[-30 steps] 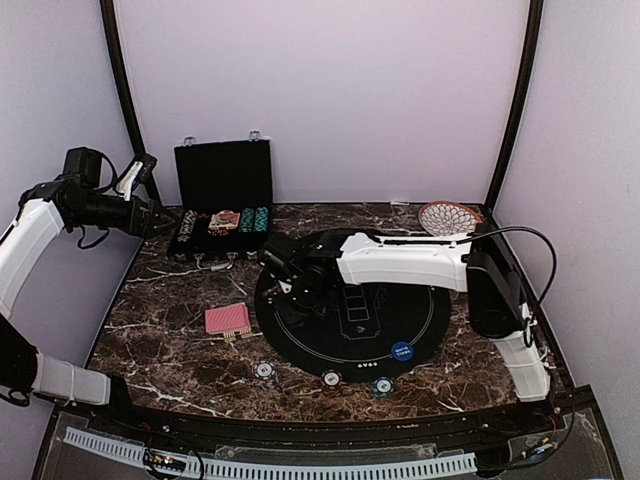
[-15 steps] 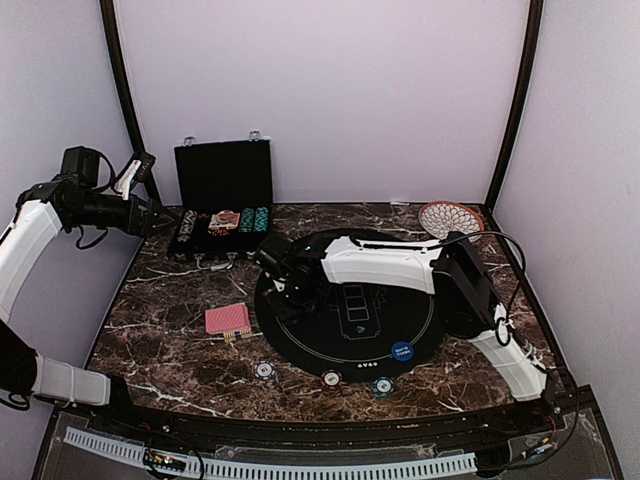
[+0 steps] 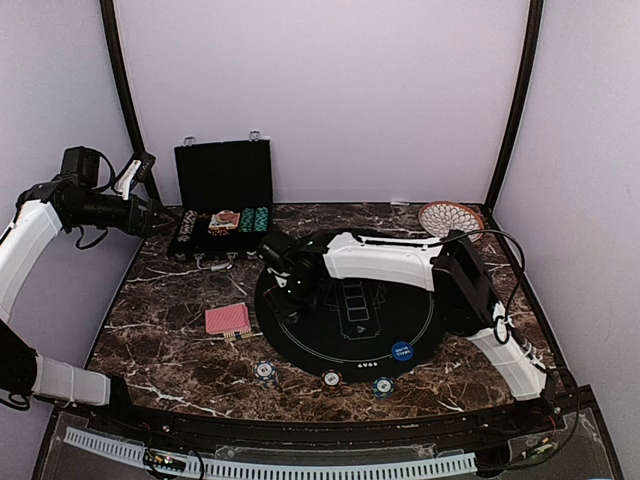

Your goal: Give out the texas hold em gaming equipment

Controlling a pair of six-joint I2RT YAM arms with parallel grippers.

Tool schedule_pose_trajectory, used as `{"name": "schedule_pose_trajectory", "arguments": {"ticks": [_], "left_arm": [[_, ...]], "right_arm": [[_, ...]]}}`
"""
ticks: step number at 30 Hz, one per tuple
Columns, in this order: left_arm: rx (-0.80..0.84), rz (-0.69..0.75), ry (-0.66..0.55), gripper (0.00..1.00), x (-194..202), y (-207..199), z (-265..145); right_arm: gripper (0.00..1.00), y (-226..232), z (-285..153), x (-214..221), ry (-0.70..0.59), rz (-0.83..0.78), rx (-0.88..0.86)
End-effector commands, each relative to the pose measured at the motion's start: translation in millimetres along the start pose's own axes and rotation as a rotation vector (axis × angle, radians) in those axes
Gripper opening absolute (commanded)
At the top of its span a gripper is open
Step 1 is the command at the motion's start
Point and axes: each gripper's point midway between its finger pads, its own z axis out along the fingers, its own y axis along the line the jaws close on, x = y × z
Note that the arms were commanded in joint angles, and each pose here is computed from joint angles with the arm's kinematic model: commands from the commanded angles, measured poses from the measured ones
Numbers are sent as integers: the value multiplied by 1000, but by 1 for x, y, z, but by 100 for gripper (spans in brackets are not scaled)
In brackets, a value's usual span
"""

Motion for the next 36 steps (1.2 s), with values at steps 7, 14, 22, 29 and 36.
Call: {"name": "schedule_pose_trajectory", "arguments": {"ticks": [7,14,22,29,36], "left_arm": [[19,28,-33,99,-10,-9,-10],[26,28,-35,99,-11,-10,-9],[43,29,-45,99,-15,-13,-10],[44,37,-47,99,-17,-16,-13],[38,42,-48,99,-17,-17,-16]], "right_arm": [[71,-15,-126,-23,-176,28,-23],[68,-46,-146,83,-67,119,29],[69,-43,-144,189,79,178,25],[69,-42,-123,221,127,215,3],[70,-33,-101,231,169,209,-12]]}}
